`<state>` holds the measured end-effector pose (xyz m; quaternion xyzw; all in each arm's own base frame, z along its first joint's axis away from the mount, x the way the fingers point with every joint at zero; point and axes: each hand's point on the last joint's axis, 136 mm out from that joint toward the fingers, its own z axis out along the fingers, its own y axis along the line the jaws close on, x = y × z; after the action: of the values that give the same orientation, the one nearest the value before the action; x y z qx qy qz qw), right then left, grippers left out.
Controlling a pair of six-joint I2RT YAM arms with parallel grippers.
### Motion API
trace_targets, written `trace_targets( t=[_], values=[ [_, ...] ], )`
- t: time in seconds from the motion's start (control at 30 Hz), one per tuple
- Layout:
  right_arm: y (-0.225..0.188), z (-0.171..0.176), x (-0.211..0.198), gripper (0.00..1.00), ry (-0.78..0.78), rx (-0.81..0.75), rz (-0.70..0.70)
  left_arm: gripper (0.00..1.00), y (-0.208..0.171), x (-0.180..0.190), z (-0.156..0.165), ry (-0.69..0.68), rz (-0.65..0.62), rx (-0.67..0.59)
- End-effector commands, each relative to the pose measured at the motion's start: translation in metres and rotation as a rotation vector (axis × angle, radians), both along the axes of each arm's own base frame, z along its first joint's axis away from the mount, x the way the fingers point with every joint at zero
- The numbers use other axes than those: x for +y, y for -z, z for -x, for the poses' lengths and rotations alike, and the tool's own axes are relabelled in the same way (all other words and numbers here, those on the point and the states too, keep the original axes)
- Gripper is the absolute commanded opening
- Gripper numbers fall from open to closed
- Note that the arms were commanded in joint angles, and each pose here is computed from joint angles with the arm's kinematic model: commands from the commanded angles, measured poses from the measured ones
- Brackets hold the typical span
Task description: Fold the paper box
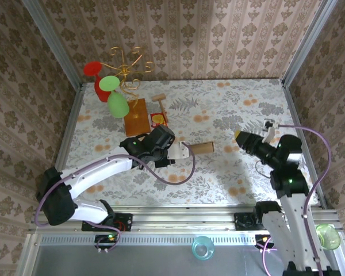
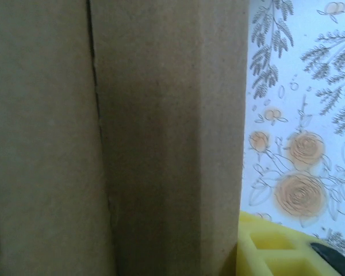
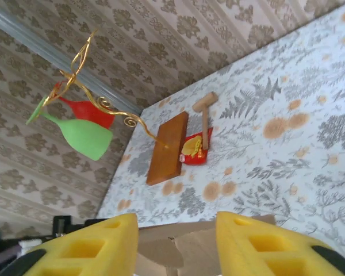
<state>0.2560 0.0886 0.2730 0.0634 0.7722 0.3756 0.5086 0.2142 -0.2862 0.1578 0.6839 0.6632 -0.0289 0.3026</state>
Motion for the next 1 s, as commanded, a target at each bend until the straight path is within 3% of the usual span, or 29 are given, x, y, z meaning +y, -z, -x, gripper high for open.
trace_targets(
  t=[0.0, 0.07, 0.43, 0.97],
  values=[
    [0.022, -0.012, -0.010, 0.32, 0.065, -0.062, 0.248, 0.39, 0.005, 0.012, 0.014, -0.026, -0.063, 0.125],
    [0.032, -0.015, -0.003, 0.30, 0.045, -0.009, 0.272, 0.39, 0.007, 0.014, 0.013, -0.036, -0.083, 0.144],
    [0.062, -0.014, 0.048, 0.46, -0.177, 0.121, 0.483, 0.41, 0.025, 0.027, 0.000, -0.090, -0.177, 0.239],
    [0.070, -0.036, 0.079, 0.47, -0.346, 0.164, 0.681, 0.43, 0.031, 0.024, -0.012, -0.084, -0.155, 0.247]
  ],
)
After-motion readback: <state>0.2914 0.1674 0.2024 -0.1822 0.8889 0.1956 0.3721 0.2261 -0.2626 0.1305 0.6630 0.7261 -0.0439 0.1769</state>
